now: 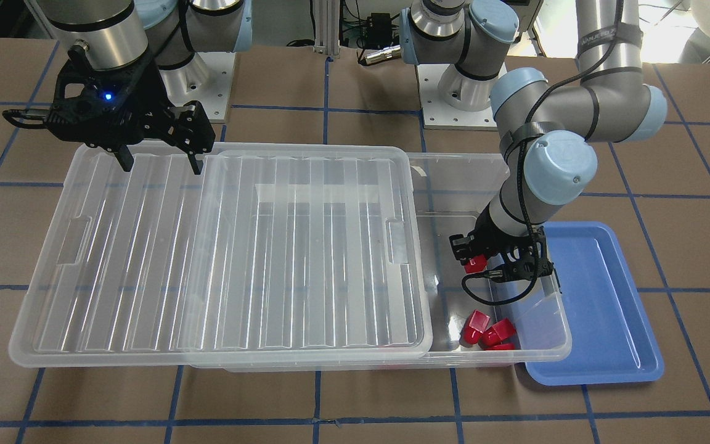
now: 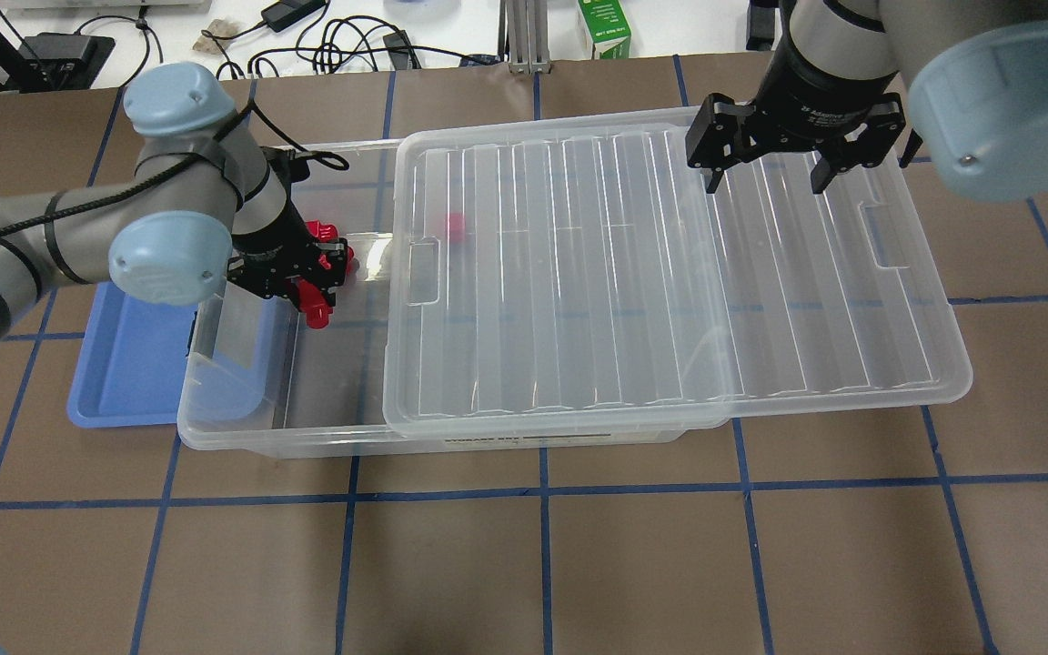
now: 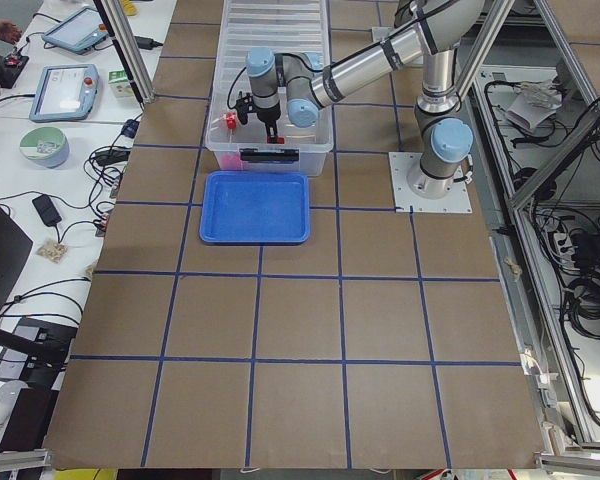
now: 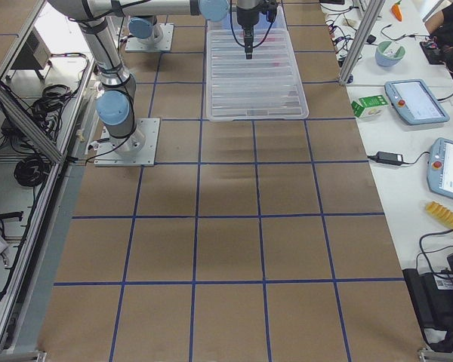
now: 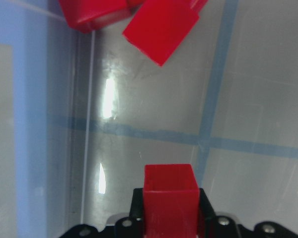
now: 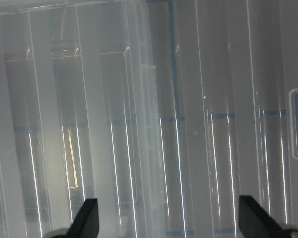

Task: Place red block in blue tray from box

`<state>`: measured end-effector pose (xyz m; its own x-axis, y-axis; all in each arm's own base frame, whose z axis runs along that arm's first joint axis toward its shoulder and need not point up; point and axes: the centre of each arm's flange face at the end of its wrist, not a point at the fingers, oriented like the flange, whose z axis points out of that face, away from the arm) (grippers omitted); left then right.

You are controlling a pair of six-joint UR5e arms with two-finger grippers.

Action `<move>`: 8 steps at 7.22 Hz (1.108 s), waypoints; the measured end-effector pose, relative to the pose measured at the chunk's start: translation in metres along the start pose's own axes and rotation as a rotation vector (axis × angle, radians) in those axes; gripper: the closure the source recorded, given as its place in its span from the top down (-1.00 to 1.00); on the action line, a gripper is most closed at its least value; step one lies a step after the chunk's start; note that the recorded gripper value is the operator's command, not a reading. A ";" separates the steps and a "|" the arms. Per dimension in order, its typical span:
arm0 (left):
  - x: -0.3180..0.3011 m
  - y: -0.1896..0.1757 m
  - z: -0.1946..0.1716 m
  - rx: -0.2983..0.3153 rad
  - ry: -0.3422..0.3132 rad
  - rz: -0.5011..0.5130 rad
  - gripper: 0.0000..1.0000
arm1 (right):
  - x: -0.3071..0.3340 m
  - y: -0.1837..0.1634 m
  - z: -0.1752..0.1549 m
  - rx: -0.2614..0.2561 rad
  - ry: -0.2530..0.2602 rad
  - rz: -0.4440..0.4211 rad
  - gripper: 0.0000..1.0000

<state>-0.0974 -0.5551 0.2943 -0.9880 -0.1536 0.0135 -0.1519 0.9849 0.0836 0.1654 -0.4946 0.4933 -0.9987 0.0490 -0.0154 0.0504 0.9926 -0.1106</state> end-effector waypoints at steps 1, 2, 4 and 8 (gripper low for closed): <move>0.000 -0.003 -0.039 0.004 0.001 0.015 -1.00 | 0.000 0.000 0.000 0.000 -0.001 0.001 1.00; -0.005 -0.004 -0.069 0.014 -0.001 0.043 -1.00 | 0.000 0.000 0.000 -0.001 -0.004 0.004 1.00; -0.072 -0.013 -0.101 0.036 0.006 0.066 -1.00 | 0.001 -0.001 0.000 -0.002 -0.005 0.009 1.00; -0.244 -0.037 -0.053 0.027 0.081 0.137 -1.00 | 0.045 -0.016 0.004 -0.007 0.010 0.002 1.00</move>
<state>0.1511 -0.5583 0.3402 -0.9944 -0.0225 0.1037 -0.0175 0.9987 0.0489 0.1192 -0.5092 0.4899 -0.9986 0.0518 -0.0055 0.0521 0.9933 -0.1032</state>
